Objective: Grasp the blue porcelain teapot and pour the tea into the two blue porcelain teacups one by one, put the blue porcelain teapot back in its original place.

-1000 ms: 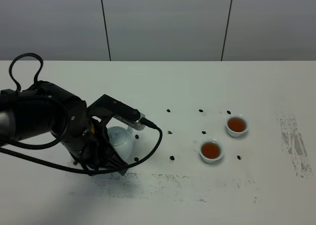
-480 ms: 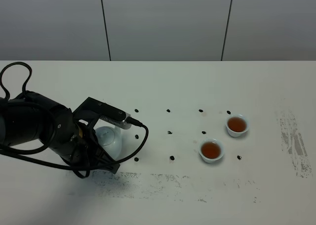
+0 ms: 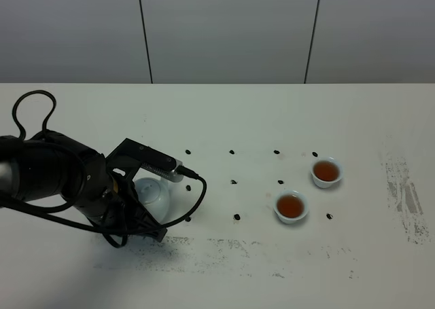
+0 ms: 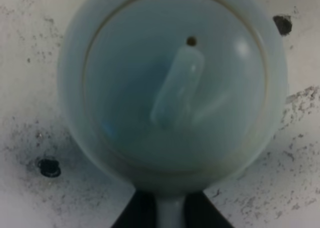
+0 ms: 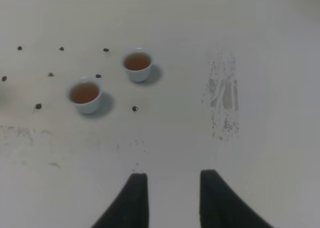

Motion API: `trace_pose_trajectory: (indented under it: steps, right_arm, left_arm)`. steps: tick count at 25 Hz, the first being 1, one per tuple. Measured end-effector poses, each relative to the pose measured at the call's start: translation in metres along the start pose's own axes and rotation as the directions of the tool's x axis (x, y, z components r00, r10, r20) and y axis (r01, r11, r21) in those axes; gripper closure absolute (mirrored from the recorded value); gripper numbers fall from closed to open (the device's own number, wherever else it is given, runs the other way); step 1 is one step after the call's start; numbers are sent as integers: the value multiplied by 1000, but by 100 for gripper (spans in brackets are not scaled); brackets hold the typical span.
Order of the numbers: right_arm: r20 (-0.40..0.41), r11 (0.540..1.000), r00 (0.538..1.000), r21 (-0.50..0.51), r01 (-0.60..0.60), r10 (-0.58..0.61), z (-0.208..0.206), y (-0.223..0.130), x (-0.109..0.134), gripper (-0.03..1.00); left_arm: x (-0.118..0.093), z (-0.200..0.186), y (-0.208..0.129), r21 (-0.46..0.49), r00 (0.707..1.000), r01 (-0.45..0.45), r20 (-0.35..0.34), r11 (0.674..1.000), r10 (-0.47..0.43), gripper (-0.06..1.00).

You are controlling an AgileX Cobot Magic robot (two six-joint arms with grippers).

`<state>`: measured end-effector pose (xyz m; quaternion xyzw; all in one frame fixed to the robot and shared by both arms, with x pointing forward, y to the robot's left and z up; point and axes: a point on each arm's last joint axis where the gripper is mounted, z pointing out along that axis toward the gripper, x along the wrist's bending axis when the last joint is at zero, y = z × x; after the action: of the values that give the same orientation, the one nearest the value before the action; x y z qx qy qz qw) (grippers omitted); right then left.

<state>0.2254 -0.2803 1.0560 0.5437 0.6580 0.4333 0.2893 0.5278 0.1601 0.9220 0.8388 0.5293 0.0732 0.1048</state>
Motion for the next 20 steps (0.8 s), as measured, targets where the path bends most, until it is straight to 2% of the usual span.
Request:
trace_pose_trajectory:
  steps: [20]
  right_arm:
    - [-1,1000,1000,0,0,0,0,0,0,73]
  left_arm:
    - [1,7,-1,15,1000,-18,-12,1000,19,86]
